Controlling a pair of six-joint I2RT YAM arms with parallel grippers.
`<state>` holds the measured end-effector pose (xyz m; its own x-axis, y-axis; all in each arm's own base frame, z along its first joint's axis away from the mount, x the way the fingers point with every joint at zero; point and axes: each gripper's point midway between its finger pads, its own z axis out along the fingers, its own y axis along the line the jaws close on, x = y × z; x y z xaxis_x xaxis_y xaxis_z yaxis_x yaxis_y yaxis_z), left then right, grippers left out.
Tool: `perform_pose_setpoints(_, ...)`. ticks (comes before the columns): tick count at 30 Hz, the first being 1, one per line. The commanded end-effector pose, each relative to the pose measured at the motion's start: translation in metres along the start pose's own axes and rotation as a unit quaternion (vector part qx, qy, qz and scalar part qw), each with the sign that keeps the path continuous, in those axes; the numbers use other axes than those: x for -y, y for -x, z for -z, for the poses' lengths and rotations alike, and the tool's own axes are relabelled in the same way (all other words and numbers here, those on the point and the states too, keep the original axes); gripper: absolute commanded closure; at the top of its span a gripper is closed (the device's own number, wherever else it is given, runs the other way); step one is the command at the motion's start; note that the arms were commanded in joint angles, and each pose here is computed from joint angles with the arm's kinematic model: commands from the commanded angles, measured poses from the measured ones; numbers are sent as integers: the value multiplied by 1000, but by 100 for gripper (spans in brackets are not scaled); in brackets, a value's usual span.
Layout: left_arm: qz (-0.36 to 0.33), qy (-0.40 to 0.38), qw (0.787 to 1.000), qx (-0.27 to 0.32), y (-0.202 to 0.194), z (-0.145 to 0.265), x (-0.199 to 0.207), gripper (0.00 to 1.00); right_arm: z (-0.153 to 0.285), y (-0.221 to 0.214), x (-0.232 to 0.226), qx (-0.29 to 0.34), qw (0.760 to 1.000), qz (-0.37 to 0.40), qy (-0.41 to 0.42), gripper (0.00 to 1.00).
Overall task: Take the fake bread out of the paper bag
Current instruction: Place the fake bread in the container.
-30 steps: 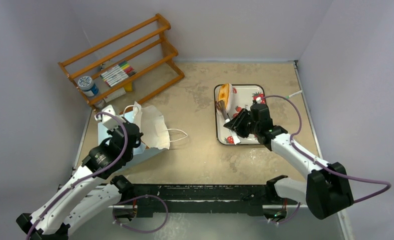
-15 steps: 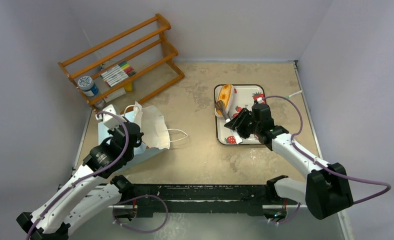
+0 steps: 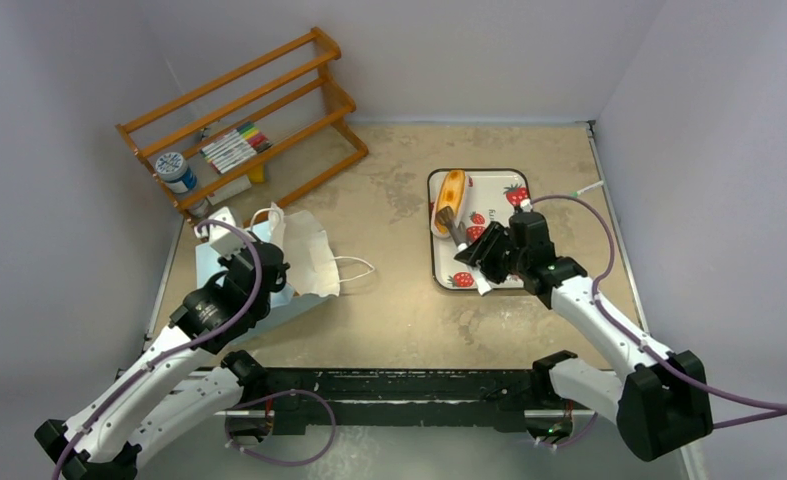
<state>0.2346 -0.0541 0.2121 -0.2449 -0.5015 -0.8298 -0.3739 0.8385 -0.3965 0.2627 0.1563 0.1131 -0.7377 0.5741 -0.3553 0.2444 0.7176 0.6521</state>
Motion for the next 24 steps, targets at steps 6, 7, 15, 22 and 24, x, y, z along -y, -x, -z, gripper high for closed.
perform_pose_setpoints(6, 34, -18, 999, 15, 9, 0, 14, 100, 17, 13, -8, 29, 999, 23, 3, 52)
perform_pose_setpoints(7, 35, -18, 999, 15, 10, 0, 14, 100, 19, 14, -7, 31, 999, 25, 1, 52)
perform_pose_setpoints(15, 42, -20, 999, 15, 9, 0, 15, 100, 38, 21, -7, 52, 998, 31, -13, 52)
perform_pose_setpoints(22, 42, -21, 999, 15, 9, -1, 16, 100, 54, 37, -13, 92, 995, 33, -18, 53)
perform_pose_setpoints(24, 41, -21, 999, 14, 9, -1, 16, 100, 53, 42, -14, 100, 994, 33, -22, 54)
